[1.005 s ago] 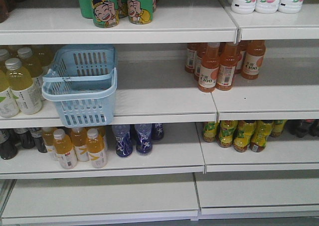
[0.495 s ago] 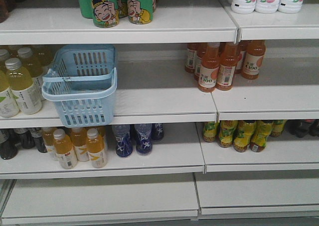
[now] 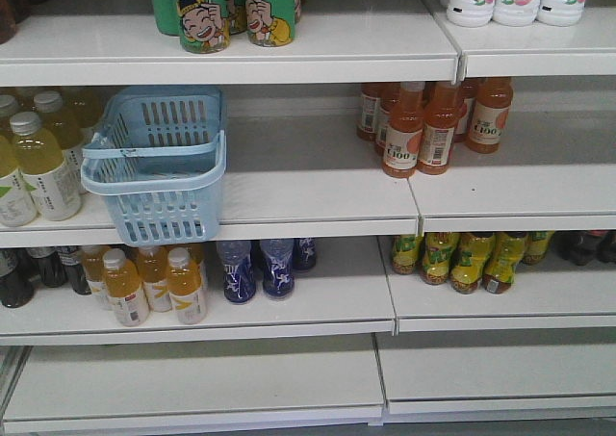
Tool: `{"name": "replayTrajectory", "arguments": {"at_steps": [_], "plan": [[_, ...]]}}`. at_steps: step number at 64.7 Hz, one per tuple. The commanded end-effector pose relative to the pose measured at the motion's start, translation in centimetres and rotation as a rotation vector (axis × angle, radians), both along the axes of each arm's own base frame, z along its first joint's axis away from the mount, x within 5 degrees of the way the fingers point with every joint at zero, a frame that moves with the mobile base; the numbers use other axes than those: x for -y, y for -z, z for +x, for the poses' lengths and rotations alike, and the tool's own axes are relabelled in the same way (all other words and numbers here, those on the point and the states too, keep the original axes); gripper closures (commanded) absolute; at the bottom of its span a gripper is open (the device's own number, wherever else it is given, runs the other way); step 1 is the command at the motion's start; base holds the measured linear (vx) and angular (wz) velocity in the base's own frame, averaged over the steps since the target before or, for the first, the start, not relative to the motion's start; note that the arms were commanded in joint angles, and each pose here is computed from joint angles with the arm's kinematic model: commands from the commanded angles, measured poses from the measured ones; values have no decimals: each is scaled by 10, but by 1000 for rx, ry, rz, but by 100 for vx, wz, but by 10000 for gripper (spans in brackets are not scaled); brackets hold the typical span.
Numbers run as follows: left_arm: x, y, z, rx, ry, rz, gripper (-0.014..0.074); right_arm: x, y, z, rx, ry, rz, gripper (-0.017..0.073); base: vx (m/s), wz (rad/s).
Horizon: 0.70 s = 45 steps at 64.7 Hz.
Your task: Place coke in basket with both arms
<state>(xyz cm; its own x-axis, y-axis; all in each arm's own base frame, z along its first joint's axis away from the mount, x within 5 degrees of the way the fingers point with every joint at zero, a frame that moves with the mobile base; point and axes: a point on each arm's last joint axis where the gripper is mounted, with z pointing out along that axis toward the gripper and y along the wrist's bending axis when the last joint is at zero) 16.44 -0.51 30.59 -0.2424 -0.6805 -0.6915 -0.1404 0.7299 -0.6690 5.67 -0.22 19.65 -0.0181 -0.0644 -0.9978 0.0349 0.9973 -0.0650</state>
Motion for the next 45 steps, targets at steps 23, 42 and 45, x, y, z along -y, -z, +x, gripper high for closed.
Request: {"name": "replayTrajectory", "arguments": {"at_steps": [23,42,45], "plan": [[8,-1,93,-178,-108,-583,76,0,-4,-1,77,3,-9,568,0,0],[19,20,155,-332,-88,-779,80,0,-4,-1,77,3,-9,568,0,0],[20,22,163,-337,-77,-766,85,0,-4,-1,77,3,-9,568,0,0]]}}
